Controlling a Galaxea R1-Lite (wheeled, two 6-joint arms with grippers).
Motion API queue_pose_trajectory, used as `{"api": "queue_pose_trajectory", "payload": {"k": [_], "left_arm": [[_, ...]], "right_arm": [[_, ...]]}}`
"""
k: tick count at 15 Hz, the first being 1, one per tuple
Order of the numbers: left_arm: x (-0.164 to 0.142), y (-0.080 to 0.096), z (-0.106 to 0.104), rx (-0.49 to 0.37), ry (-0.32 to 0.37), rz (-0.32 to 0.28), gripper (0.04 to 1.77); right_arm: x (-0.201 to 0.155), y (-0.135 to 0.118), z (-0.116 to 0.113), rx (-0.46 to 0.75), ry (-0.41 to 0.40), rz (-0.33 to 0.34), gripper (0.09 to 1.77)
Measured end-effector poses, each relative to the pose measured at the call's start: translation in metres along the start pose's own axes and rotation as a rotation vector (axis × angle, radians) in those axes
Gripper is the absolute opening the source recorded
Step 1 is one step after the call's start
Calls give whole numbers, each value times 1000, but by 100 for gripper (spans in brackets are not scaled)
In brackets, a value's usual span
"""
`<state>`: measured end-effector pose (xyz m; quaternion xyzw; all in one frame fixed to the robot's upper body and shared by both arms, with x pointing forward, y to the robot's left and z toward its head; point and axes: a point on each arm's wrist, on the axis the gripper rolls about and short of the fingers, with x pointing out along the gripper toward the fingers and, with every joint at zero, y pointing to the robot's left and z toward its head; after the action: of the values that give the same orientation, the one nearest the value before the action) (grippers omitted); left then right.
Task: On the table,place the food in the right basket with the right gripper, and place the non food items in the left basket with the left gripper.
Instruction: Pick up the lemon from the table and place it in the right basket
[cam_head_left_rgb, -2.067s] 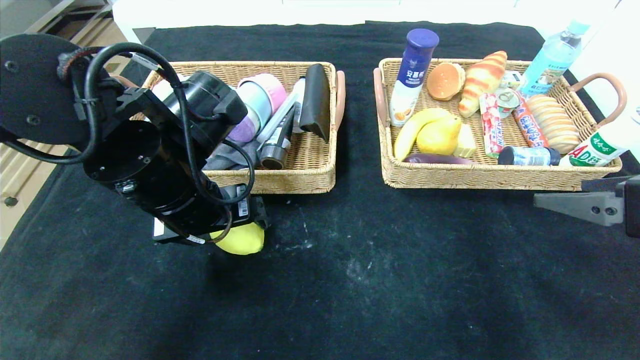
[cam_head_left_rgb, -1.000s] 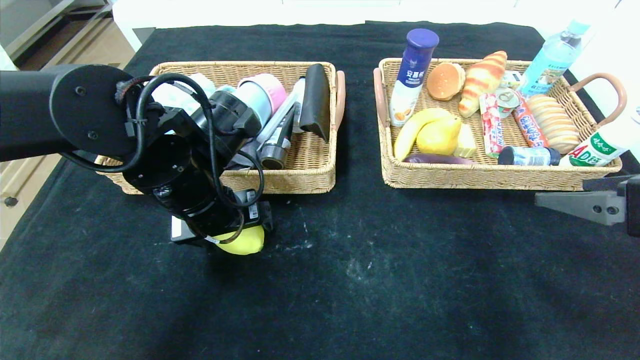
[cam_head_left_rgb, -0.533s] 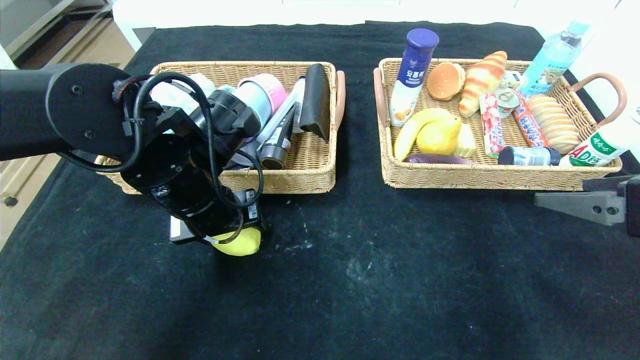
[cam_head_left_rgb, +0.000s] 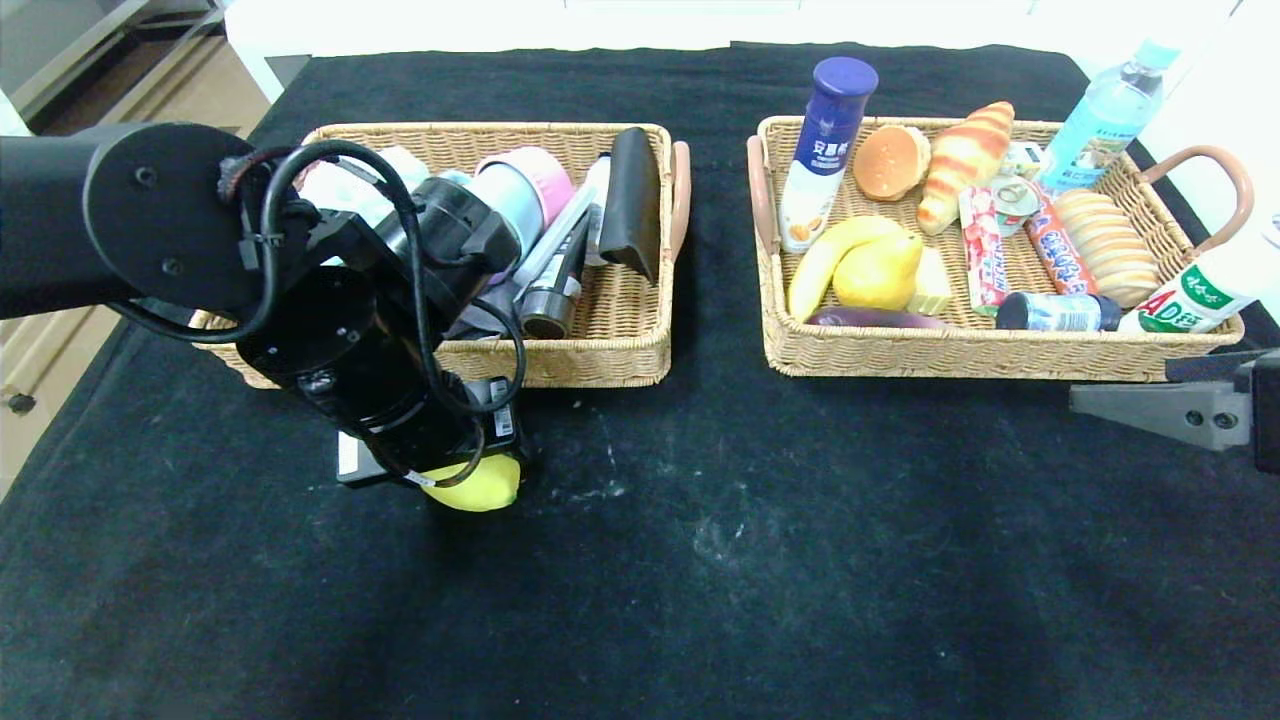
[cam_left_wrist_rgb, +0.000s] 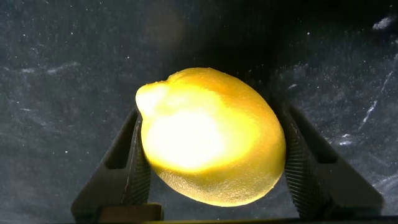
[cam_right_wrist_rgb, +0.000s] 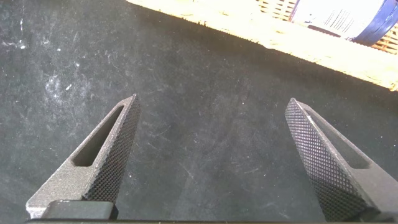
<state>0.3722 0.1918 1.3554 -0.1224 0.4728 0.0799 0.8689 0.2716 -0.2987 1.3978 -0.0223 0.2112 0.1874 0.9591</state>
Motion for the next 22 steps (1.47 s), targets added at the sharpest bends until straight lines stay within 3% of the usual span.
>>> {"api": "queue_pose_trajectory", "payload": {"k": [6,14,18,22], "left_arm": [[-17,-5,-6,20,-25,-44,121],[-67,-51,-25,126,-158,-297,120],[-76,-72,-27,184,-188,-366,120],[-85,-100,-18,273,-352,-509,120]], "right_arm": [[0,0,0,0,0,0,171],[-2,0,0,-1,-5,0,171],[-3,1,0,-2,-9,0,171],[-4,1,0,-1,-10,0,171]]}}
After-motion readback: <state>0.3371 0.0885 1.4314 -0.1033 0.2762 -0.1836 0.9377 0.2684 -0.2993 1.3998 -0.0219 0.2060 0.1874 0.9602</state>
